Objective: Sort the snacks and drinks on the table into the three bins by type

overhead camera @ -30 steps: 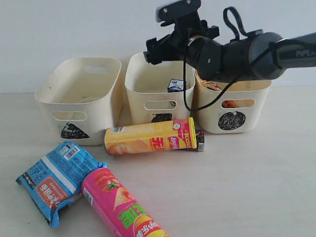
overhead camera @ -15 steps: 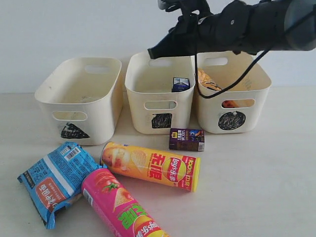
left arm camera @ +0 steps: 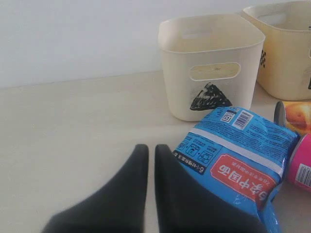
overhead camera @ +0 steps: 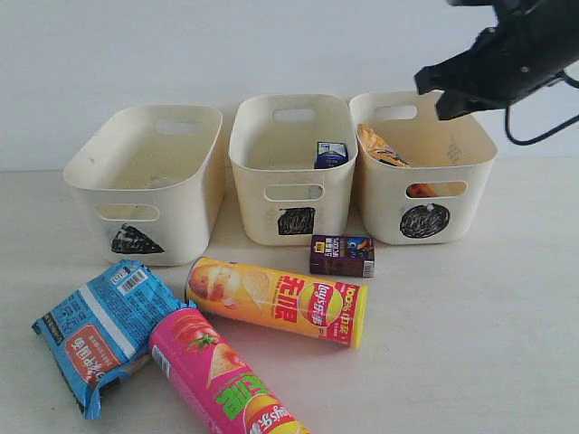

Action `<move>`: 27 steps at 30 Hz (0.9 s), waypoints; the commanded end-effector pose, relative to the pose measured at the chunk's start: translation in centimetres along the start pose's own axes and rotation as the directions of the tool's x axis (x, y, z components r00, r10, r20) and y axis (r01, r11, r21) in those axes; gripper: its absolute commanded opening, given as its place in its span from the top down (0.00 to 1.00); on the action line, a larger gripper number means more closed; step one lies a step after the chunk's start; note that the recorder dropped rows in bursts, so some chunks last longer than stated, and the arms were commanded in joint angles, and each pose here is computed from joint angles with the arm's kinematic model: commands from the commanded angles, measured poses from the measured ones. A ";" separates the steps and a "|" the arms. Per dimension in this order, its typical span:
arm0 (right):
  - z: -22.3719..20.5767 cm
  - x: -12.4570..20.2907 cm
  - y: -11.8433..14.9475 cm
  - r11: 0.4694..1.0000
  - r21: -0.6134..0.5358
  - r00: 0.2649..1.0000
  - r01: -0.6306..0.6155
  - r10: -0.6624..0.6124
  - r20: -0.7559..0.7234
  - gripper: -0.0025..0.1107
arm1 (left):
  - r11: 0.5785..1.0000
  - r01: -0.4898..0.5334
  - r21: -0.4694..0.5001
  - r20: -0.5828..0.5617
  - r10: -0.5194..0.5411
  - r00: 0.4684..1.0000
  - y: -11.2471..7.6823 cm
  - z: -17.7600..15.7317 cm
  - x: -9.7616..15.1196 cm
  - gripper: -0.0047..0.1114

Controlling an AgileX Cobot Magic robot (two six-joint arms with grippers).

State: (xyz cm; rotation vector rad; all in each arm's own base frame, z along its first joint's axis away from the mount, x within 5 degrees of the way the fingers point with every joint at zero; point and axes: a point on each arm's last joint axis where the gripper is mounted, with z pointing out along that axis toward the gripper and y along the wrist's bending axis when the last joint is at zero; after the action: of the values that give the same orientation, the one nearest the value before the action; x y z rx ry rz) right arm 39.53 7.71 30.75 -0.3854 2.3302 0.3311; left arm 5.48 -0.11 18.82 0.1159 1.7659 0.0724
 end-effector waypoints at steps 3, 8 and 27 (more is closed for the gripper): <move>-4.6 2.3 -1.1 0.989 0.049 0.985 -0.136 0.130 0.112 0.97 | 1.000 0.008 0.001 0.006 -0.008 1.000 0.0 0.0 0.0 0.92; -9.2 5.1 0.0 0.968 0.085 0.918 -0.234 0.191 0.348 0.97 | 1.000 0.008 0.001 0.006 -0.008 1.000 0.0 0.0 0.0 0.92; -17.7 23.1 3.9 0.950 0.003 0.562 -0.312 0.182 0.807 0.97 | 1.000 0.008 0.001 0.005 -0.008 1.000 0.0 0.0 0.0 0.92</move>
State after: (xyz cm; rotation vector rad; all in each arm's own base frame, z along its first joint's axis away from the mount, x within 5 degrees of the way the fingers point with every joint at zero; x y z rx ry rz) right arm 12.26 0.86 27.76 0.1963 1.4676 0.3299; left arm 5.48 -0.11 18.82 0.1159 1.7659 0.0724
